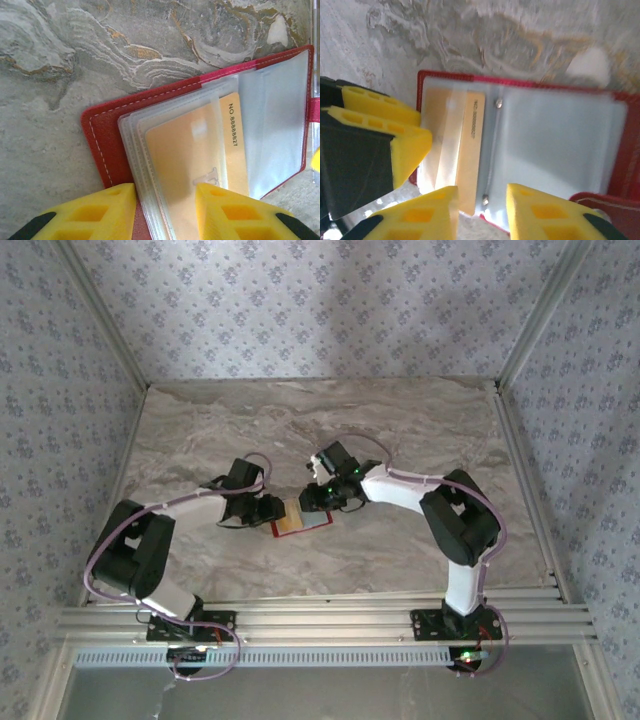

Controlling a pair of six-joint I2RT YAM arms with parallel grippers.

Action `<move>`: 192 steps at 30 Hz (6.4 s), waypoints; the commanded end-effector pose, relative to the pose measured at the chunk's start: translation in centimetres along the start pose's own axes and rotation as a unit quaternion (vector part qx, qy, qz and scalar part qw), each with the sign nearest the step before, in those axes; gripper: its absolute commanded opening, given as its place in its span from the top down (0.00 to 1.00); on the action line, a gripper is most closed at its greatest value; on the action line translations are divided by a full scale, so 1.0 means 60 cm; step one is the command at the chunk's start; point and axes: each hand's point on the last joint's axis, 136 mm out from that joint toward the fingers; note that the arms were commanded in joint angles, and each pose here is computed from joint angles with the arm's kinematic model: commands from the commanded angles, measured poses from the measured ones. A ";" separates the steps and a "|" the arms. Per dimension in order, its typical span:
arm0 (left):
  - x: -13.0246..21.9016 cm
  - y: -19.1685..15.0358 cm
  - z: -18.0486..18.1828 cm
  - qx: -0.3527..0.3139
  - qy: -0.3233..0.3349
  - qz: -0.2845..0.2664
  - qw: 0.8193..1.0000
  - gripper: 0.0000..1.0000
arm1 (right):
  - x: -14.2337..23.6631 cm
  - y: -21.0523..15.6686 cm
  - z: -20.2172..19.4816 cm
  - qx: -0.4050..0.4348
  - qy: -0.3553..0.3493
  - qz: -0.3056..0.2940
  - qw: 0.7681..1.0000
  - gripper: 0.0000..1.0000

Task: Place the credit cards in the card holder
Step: Insert the credit card into the card slot, then flip over the card slot in the card holder.

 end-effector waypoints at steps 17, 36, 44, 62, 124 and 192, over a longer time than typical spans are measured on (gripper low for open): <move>0.002 0.000 0.006 0.006 -0.003 0.000 1.000 0.64 | -0.026 0.045 -0.061 0.123 -0.203 -0.004 0.971 0.66; 0.003 0.001 0.005 0.007 -0.004 -0.001 1.000 0.64 | -0.077 -0.013 -0.109 0.138 -0.251 0.027 0.958 0.75; 0.000 -0.001 0.007 0.008 -0.004 0.002 1.000 0.64 | -0.064 -0.018 -0.090 0.129 -0.218 0.023 0.967 0.95; -0.006 -0.003 0.008 0.012 -0.004 0.008 1.000 0.64 | -0.039 -0.017 -0.023 0.037 -0.036 0.041 0.998 0.91; -0.017 -0.007 0.012 0.025 -0.010 0.018 0.999 0.64 | -0.028 -0.088 0.039 -0.191 0.137 0.026 0.972 0.38; 0.083 0.023 0.074 0.167 -0.051 -0.073 0.982 0.49 | -0.084 -0.030 0.131 -0.103 0.160 0.055 0.980 0.38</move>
Point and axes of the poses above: each hand's point on the last joint's axis, 136 mm out from that joint toward the fingers, its own x axis back along the fingers, its own z axis along the line the jaws close on, y = z × x, and after that the axes turned 12 degrees about -x, right-handed
